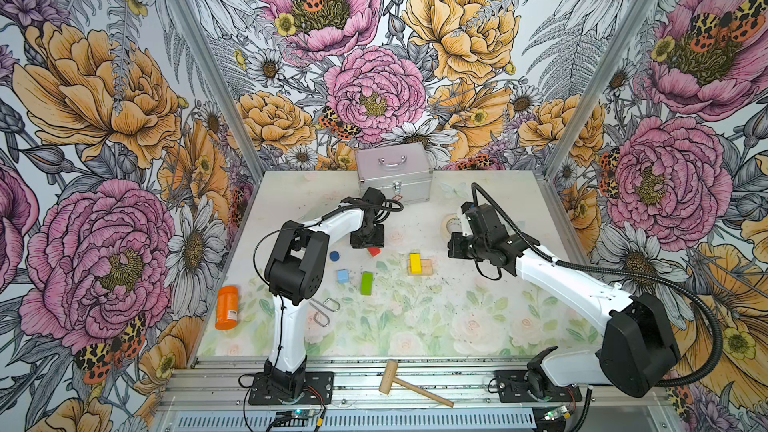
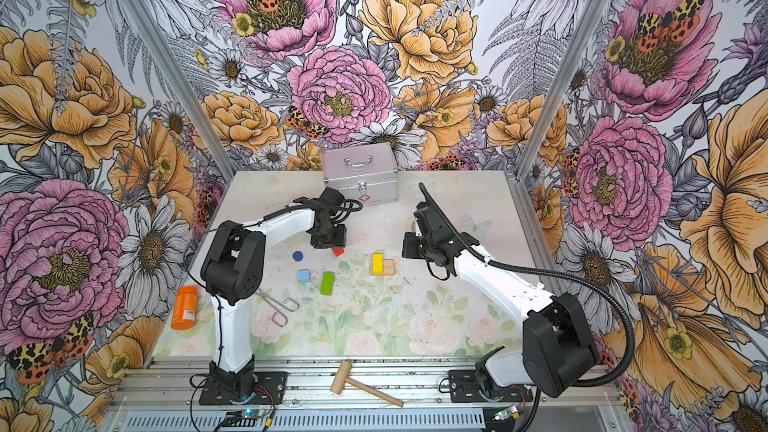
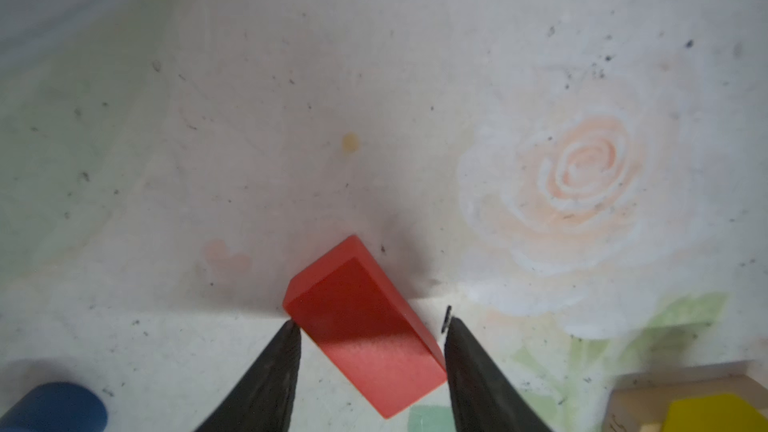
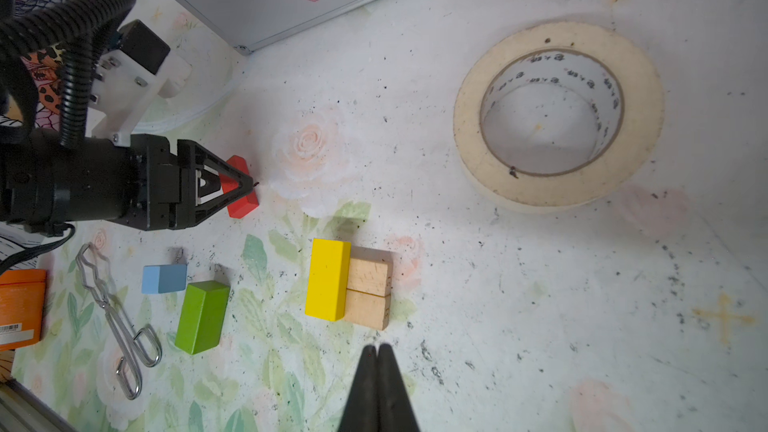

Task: Build the wood block tower
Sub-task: 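Move the left gripper down onto the red block while the right arm draws back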

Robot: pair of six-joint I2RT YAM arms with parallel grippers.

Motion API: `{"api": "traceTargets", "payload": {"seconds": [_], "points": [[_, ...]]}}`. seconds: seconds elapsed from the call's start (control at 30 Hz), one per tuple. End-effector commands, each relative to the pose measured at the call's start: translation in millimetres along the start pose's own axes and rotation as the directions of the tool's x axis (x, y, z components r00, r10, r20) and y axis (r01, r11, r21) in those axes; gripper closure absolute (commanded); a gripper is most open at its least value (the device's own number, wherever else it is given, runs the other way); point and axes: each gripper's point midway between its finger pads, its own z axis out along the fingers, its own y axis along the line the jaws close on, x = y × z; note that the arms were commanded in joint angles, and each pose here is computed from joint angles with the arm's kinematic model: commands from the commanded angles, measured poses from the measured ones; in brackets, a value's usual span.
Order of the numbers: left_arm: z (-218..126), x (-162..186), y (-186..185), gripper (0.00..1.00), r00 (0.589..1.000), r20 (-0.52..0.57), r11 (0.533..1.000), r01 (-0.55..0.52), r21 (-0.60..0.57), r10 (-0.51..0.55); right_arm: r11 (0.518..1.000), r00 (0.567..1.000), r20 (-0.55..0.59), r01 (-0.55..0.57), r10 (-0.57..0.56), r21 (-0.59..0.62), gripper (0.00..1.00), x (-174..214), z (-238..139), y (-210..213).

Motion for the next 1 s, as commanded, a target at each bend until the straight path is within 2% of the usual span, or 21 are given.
{"api": "traceTargets", "payload": {"seconds": [0.0,0.33,0.53,0.6,0.8,0.97], "points": [[4,-5,7,0.45,1.0,0.003,0.999,0.029,-0.029,-0.029,1.0,0.999,0.033,0.012,-0.012,0.0,0.99,-5,-9,-2],[7,0,6,0.66,1.0,-0.006,0.999,0.013,-0.049,-0.013,1.0,0.999,0.038,0.002,-0.002,0.004,0.99,-3,-12,-7],[-3,-1,-7,0.88,1.0,0.006,0.999,-0.027,-0.043,0.028,1.0,0.999,0.032,-0.002,0.002,0.006,0.99,-1,-11,-8],[-11,0,-14,0.99,0.999,0.011,0.998,-0.044,-0.036,0.044,1.0,1.0,0.031,-0.003,0.003,0.006,0.99,-1,-10,-8],[-52,3,-52,1.0,0.993,0.061,0.994,-0.104,0.017,0.103,1.0,1.0,0.031,0.001,-0.002,0.012,0.99,0,-10,-10],[-85,15,-93,1.0,0.99,0.103,0.989,-0.107,0.1,0.096,1.0,0.999,0.029,0.018,-0.018,0.021,0.99,-1,-12,-15]]}}
